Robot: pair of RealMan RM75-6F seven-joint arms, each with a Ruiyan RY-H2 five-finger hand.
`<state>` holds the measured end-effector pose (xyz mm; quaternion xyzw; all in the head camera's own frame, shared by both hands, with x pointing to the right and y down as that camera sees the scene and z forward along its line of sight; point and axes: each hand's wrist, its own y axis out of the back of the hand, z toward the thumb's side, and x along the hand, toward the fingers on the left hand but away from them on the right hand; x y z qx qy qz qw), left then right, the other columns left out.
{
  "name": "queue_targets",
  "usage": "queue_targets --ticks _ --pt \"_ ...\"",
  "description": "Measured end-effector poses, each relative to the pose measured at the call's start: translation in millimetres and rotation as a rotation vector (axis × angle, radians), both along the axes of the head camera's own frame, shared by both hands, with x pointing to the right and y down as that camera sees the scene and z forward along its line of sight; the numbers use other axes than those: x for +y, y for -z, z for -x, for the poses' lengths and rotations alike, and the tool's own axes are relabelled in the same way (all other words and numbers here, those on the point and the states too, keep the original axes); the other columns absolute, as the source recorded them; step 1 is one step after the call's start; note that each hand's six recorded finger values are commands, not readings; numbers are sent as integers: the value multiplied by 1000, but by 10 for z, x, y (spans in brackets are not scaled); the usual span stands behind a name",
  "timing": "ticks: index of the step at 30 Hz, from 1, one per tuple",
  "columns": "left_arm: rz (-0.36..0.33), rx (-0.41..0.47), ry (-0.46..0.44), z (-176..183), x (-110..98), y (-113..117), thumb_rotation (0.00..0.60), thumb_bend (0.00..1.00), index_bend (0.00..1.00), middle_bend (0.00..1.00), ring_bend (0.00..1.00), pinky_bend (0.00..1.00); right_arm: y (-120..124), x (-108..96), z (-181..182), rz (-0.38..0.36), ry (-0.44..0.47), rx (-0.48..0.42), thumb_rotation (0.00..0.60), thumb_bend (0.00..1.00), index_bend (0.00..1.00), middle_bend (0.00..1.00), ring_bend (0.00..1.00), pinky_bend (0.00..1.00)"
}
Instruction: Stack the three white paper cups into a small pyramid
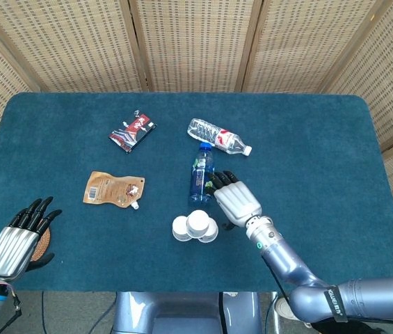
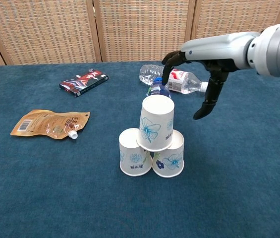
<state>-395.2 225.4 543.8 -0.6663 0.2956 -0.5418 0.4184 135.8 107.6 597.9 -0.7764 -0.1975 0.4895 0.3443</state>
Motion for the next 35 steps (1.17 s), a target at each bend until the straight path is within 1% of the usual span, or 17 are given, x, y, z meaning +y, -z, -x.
queue_targets --ticks 3,5,7,12,16,19,22,25,29,32,35 --pt "-4 1 3 4 -6 11 600 187 149 0 0 156 21 -34 -190 -10 -36 25 600 152 246 0 0 53" --pt "-14 1 10 14 -17 31 600 188 146 0 0 156 28 -64 -382 -16 -83 45 600 152 215 0 0 53" --pt "-25 -1 19 28 -27 51 600 187 143 0 0 156 38 -80 -595 -27 -135 61 600 152 160 0 0 52" --pt "-29 -8 37 61 -40 34 600 187 127 0 0 156 46 -12 -993 -67 -199 70 600 153 62 0 0 49" --pt "-28 -21 58 105 -58 -5 600 186 88 0 0 154 18 121 -1451 -130 -264 100 600 152 8 0 0 48" --pt "-27 -32 71 130 -64 -33 600 184 60 0 0 125 1 233 -1769 -180 -314 123 600 152 0 0 0 48" --pt "-31 -40 82 145 -71 -50 600 183 44 0 0 114 18 343 -1993 -224 -362 115 600 153 0 0 0 48" --pt "-36 -40 88 153 -72 -46 600 182 43 0 0 114 50 464 -2162 -259 -402 101 600 152 0 0 0 48" --pt "-43 -38 101 179 -61 -43 600 180 43 0 0 114 117 637 -2315 -301 -432 97 600 152 0 0 0 48" --pt "-41 -41 108 202 -41 -50 600 178 43 0 0 114 161 776 -2400 -320 -449 89 600 152 0 0 0 48" --pt "-37 -44 114 221 -37 -58 600 178 43 0 0 114 173 845 -2449 -325 -461 86 600 153 0 0 0 48"
